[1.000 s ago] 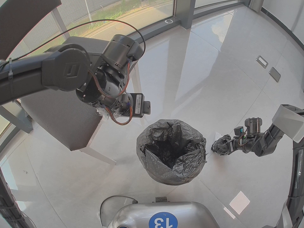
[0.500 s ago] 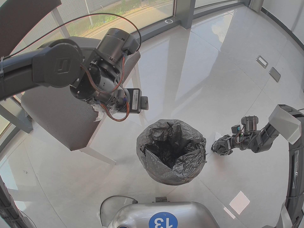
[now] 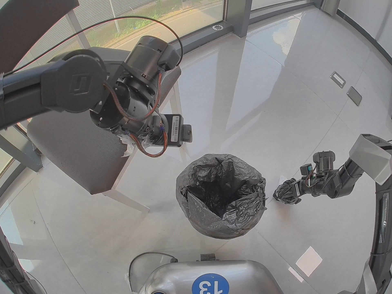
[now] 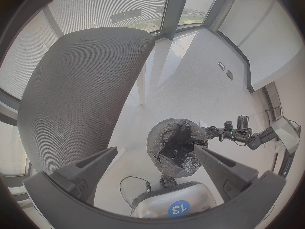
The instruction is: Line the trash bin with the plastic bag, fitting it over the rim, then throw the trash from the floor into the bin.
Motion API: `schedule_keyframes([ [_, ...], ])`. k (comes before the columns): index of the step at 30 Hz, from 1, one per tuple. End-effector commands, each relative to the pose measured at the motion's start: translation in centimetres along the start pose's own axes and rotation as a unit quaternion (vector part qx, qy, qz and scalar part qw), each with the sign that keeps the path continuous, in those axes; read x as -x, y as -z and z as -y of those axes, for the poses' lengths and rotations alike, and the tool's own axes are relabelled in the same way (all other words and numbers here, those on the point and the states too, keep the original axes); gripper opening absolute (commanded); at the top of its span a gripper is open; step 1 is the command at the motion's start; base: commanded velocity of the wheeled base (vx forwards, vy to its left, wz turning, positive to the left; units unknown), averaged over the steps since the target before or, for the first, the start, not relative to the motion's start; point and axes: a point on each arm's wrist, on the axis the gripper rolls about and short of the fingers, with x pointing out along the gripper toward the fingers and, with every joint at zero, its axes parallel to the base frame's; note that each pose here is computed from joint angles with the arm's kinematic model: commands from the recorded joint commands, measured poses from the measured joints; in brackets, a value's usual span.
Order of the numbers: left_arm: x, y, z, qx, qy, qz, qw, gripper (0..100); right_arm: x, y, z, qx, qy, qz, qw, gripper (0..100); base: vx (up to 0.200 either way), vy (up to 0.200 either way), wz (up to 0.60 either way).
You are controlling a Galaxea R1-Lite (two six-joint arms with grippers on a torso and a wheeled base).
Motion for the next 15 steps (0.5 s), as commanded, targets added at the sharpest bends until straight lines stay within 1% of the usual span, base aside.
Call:
schedule_keyframes([
  [1, 0.2, 0.4, 0.2, -0.003, 0.001, -0.007, 1.0000, 100, 5.4, -1.7, -0.1, 0.019, 0.014, 0.030, 0.9993, 0, 0.000, 0.000, 0.00],
  [3, 0.5, 0.6, 0.4, -0.006, 0.005, -0.007, 0.9999, 100, 8.1, -2.2, -0.4, 0.028, 0.018, 0.043, 0.9985, 0, 0.000, 0.000, 0.00],
  [4, 0.7, 0.6, 0.4, -0.007, 0.005, -0.007, 0.9999, 100, 8.8, -2.3, -0.6, 0.031, 0.020, 0.047, 0.9982, 0, 0.000, 0.000, 0.00],
  [5, 0.9, 0.8, 0.3, -0.007, 0.006, -0.008, 0.9999, 100, 11.2, -2.8, -1.0, 0.036, 0.024, 0.065, 0.9969, 0, 0.000, 0.000, 0.00],
  [6, 0.9, 0.8, 0.3, -0.007, 0.006, -0.008, 0.9999, 100, 11.4, -2.9, -1.1, 0.037, 0.025, 0.066, 0.9968, 0, 0.000, 0.000, 0.00],
  [7, 1.0, 1.0, 0.2, -0.008, 0.005, -0.009, 0.9999, 100, 13.7, -3.3, -1.7, 0.042, 0.026, 0.083, 0.9953, 0, 0.000, 0.000, 0.00],
  [8, 1.0, 1.0, 0.2, -0.008, 0.005, -0.009, 0.9999, 100, 13.7, -3.3, -1.7, 0.042, 0.026, 0.083, 0.9953, 0, 0.000, 0.000, 0.00],
  [9, 1.2, 1.2, 0.1, -0.009, 0.004, -0.013, 0.9999, 100, 16.4, -3.8, -2.7, 0.052, 0.025, 0.106, 0.9927, 0, 0.000, 0.000, 0.00],
  [12, 1.2, 1.5, -0.1, -0.011, 0.001, -0.017, 0.9998, 100, 20.0, -4.8, -4.4, 0.072, 0.021, 0.150, 0.9859, 0, 0.000, 0.000, 0.00],
  [14, 1.2, 1.7, -0.2, -0.012, 0.000, -0.020, 0.9997, 100, 22.3, -5.8, -5.6, 0.092, 0.015, 0.189, 0.9775, 0, 0.000, 0.000, 0.00],
  [15, 1.2, 1.7, -0.2, -0.012, 0.000, -0.020, 0.9997, 100, 22.3, -5.8, -5.6, 0.092, 0.015, 0.189, 0.9775, 0, 0.000, 0.000, 0.00],
])
